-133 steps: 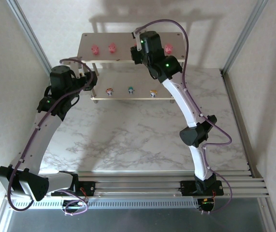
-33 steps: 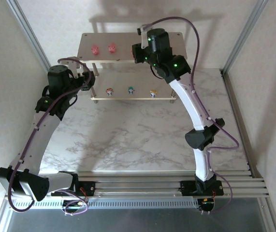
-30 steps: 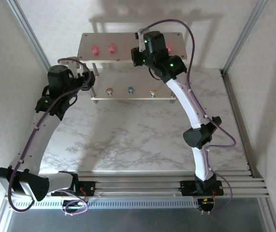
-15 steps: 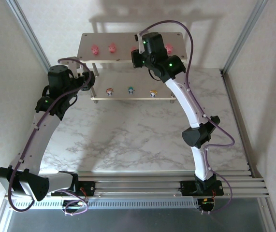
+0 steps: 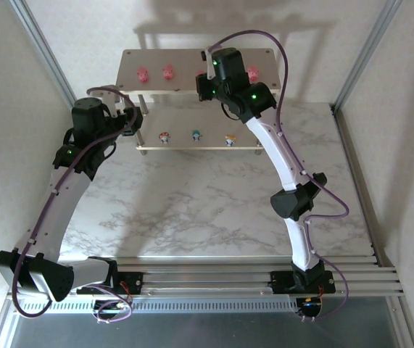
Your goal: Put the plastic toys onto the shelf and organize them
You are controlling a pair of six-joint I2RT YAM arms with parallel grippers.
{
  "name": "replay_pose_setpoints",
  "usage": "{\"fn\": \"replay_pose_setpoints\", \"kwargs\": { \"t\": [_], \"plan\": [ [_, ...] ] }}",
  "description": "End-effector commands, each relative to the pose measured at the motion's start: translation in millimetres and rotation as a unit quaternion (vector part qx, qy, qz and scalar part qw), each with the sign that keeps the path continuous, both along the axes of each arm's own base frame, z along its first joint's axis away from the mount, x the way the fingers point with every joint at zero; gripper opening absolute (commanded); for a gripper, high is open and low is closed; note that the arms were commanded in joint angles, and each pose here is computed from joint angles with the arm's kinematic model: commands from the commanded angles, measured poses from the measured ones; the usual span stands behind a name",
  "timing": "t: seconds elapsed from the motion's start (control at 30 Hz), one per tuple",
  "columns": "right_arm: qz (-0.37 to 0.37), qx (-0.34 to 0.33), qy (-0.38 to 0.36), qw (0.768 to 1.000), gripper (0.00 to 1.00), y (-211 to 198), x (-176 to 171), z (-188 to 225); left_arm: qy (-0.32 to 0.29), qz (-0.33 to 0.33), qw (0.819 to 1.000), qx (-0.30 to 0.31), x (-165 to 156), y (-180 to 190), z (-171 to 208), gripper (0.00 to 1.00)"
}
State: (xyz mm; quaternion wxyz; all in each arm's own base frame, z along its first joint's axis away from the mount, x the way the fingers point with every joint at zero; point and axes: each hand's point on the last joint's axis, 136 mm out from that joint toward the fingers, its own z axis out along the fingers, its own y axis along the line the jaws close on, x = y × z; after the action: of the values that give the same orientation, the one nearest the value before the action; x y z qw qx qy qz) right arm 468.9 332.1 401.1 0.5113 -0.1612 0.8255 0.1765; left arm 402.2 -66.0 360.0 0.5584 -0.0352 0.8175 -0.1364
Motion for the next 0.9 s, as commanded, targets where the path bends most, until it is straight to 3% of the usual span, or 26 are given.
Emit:
{"fn": "replay_pose_setpoints", "kwargs": {
  "t": [0.0, 0.87],
  "plan": [
    [-0.025, -0.014, 0.006, 1.000, 0.13, -10.1, 6.3, -7.5, 0.004, 0.002, 1.000, 0.000, 0.6, 3.4, -5.5, 0.59],
    [-0.043, -0.032, 0.002, 0.999, 0.14, -15.0, 20.3, -18.6, 0.011, 0.005, 1.000, 0.000, 2.9, 9.1, -14.5, 0.59]
  ]
}}
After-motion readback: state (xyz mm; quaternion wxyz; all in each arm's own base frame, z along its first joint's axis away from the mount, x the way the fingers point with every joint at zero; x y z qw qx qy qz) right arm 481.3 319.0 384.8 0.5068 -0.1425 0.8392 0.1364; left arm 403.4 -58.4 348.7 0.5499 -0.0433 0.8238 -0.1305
